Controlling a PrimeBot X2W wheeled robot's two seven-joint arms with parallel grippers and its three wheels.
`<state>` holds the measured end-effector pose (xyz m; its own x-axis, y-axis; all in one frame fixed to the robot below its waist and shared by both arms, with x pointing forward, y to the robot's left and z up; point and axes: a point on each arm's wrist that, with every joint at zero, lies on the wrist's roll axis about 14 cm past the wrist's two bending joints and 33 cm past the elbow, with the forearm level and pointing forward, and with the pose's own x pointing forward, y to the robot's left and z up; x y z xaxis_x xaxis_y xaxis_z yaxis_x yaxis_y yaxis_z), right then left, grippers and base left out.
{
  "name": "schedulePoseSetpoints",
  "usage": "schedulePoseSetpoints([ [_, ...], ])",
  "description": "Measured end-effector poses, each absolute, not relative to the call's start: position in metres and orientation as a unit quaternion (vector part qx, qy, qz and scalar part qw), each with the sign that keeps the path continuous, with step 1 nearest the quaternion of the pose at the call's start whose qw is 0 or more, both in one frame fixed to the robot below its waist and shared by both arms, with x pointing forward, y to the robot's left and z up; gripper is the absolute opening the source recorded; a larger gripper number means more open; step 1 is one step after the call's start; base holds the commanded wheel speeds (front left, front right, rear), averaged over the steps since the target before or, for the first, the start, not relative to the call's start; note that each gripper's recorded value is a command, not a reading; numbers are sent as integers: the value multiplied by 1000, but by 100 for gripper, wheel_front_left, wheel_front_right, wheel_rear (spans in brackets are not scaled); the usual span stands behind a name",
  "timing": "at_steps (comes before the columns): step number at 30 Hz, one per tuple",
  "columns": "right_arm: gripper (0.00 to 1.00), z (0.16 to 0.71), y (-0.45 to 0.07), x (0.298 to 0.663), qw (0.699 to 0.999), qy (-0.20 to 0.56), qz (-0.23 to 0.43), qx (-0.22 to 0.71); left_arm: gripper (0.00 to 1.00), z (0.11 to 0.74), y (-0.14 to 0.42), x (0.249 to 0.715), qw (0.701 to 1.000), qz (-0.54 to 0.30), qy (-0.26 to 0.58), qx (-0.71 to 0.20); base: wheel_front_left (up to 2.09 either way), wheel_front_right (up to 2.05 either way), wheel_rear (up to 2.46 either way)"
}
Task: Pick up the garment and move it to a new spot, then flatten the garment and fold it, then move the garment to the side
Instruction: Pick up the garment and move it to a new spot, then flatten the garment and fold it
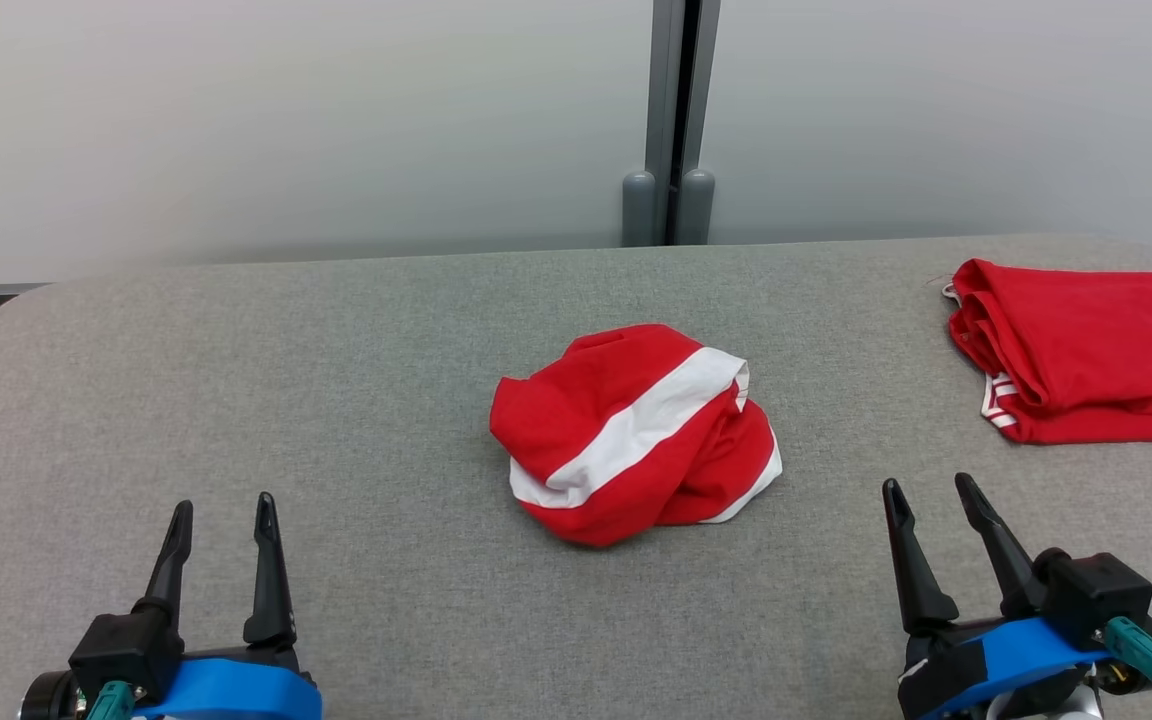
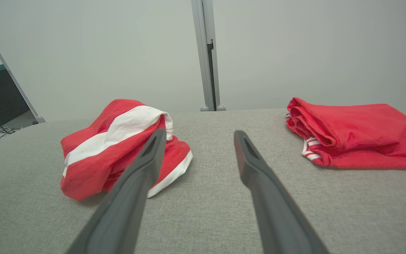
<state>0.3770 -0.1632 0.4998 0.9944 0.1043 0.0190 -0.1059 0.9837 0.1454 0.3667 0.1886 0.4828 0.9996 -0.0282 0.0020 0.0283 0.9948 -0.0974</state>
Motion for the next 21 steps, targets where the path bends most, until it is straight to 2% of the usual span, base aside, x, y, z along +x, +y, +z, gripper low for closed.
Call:
schedulePoseSetpoints([
  [21,100,496,-165,377,996,3,50,73,100,479,189,365,999,-15,4,-45,0,0,0],
])
